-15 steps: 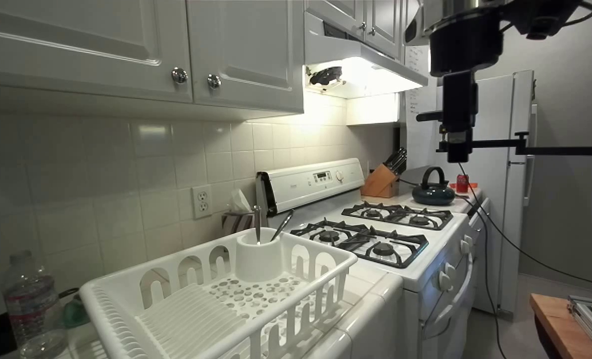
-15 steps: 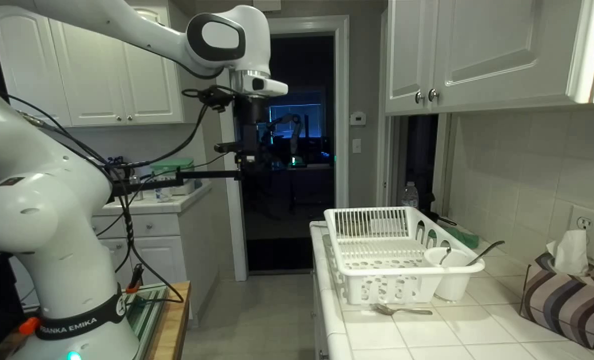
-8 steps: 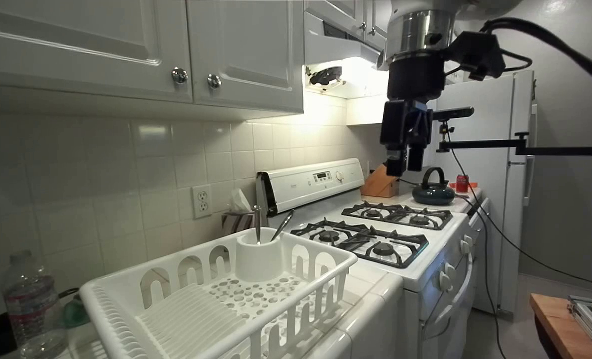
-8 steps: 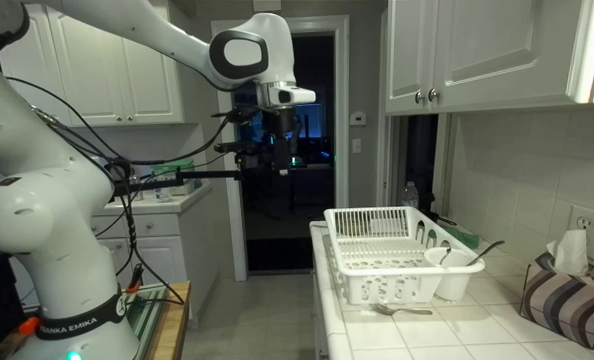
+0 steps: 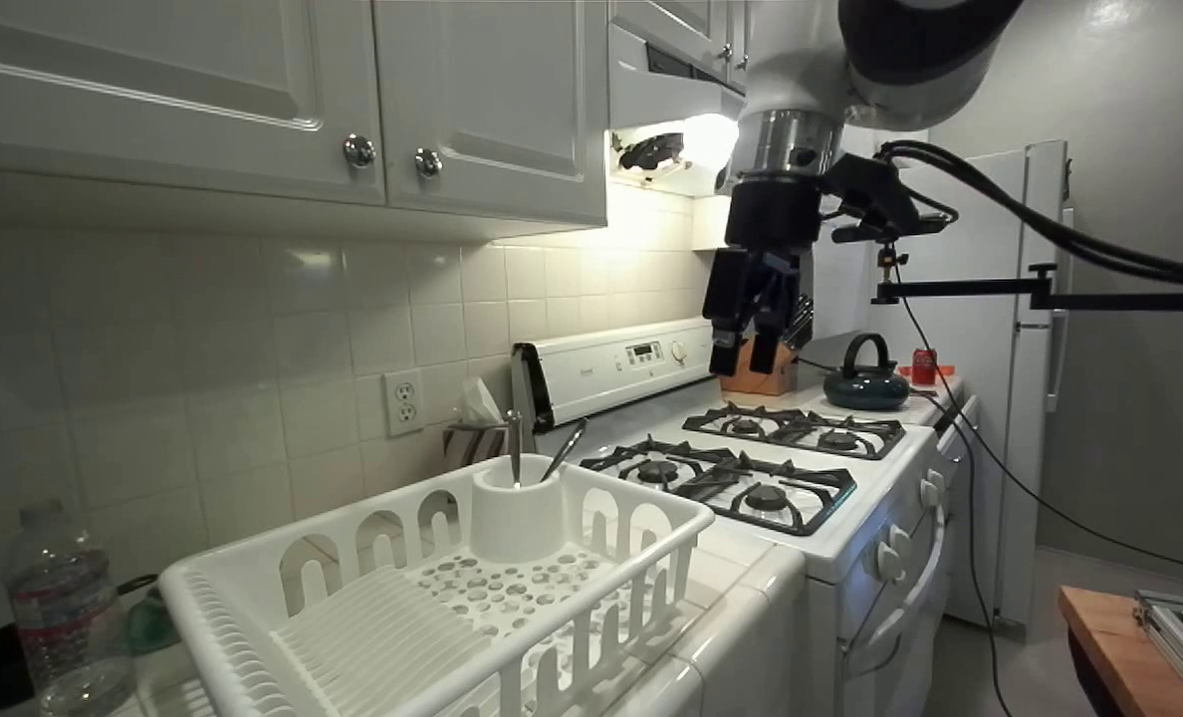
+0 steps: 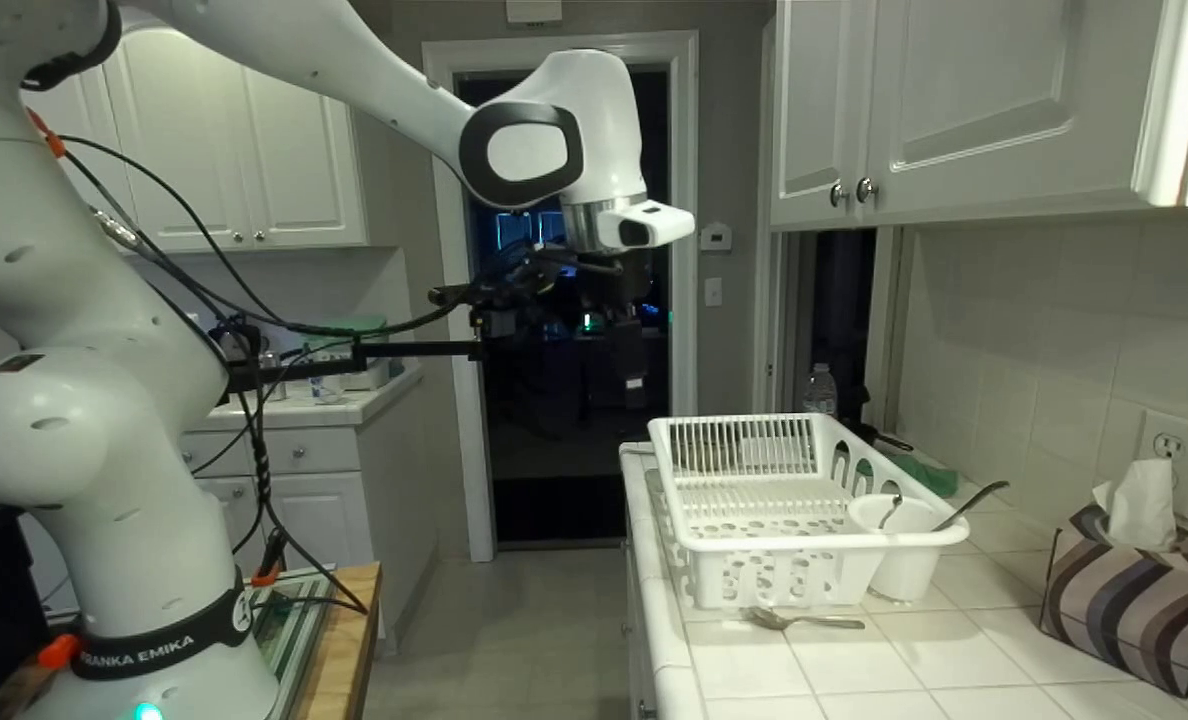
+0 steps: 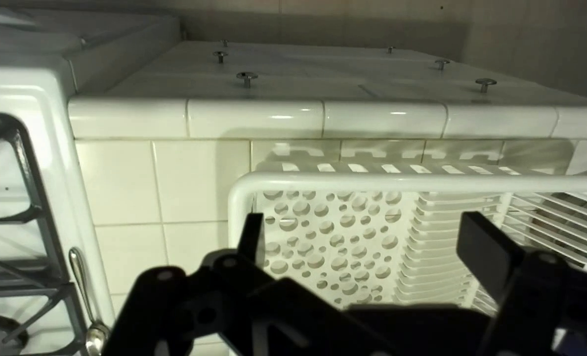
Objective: Pick up the two folks from the dish dryer and put them on the counter
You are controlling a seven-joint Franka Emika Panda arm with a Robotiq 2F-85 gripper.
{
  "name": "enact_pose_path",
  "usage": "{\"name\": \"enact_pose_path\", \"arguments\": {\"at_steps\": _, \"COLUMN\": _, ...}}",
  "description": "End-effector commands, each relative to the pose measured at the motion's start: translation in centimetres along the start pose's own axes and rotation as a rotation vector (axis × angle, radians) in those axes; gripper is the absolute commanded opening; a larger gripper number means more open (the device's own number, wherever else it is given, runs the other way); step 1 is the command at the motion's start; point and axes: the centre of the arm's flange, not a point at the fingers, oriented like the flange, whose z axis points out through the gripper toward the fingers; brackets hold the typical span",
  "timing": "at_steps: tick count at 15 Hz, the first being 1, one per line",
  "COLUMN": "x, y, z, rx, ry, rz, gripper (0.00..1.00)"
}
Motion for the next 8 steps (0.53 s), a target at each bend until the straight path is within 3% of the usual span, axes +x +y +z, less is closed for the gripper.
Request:
{"name": "enact_pose_path", "arguments": {"at_steps": 1, "x": 1.7, "y": 2.1, "z": 0.9, "rx": 0.031, "ry": 0.046, "rz": -0.111, "gripper": 1.00}}
{"name": "enact_pose_path", "arguments": {"at_steps": 8, "x": 2.0, "y": 2.6, "z": 1.0, "rx": 0.010, "ry": 0.057, "rz": -0.097, "gripper": 1.00}}
